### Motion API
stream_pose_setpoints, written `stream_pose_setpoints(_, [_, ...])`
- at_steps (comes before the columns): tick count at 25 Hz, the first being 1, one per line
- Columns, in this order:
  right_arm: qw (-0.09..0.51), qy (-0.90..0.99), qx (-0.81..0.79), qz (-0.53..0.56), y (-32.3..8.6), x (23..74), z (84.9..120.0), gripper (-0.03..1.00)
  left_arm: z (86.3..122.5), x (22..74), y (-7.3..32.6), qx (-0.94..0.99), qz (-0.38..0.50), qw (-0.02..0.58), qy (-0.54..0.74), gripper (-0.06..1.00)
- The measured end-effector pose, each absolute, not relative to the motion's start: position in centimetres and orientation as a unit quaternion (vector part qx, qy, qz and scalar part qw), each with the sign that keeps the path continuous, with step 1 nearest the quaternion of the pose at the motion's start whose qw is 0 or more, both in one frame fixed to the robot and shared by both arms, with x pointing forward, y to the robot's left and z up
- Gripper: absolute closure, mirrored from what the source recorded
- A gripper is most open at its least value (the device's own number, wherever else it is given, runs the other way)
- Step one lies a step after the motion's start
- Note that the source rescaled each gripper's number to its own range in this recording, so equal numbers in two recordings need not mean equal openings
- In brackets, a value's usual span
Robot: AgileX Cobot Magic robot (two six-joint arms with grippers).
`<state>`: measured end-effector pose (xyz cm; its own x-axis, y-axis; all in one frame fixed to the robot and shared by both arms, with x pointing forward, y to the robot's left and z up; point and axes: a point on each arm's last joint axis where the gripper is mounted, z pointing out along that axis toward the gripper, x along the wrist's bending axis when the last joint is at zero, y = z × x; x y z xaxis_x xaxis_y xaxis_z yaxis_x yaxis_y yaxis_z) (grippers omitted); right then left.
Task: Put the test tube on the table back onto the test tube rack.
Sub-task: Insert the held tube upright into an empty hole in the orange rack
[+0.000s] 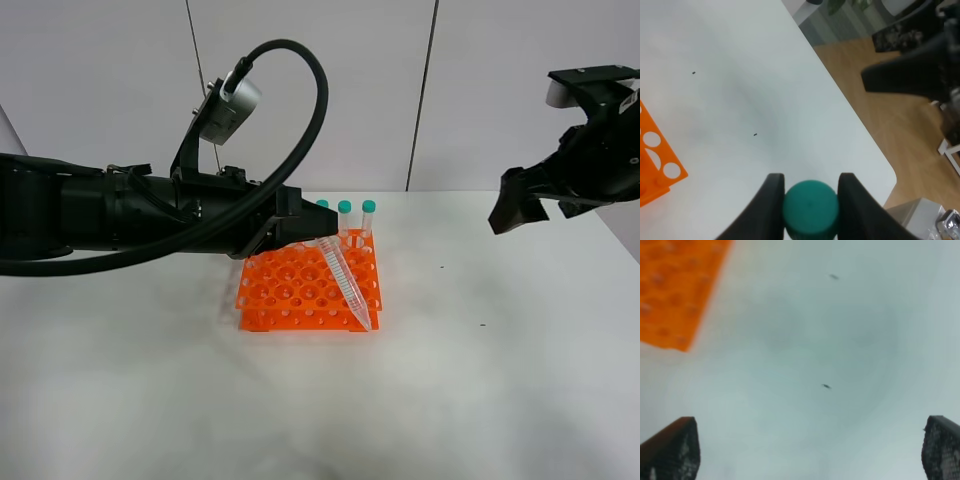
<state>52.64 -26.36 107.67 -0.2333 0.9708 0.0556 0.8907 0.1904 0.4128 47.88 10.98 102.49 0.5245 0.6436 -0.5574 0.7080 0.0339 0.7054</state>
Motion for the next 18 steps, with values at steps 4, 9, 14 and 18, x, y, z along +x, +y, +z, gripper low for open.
stream_pose_setpoints(4, [0.093, 0.749, 0.639, 0.149, -28.1, 52.3, 107.3, -0.01, 102.5, 47.9, 11.0, 0.694, -0.03, 0.529, 0.487, 0.94])
stream_pose_setpoints(9, [0.091, 0.735, 0.667, 0.08, -29.2, 51.5, 107.0, -0.01, 102.5, 47.9, 11.0, 0.694, -0.03, 0.529, 0.487, 0.94])
stream_pose_setpoints(14, [0.076, 0.738, 0.669, 0.049, -29.4, 50.7, 106.9, -0.01, 102.5, 47.9, 11.0, 0.694, -0.03, 0.529, 0.487, 0.94])
stream_pose_setpoints(18, [0.069, 0.738, 0.669, 0.043, -29.5, 48.7, 106.4, -0.01, 102.5, 47.9, 11.0, 0.694, -0.03, 0.529, 0.487, 0.94])
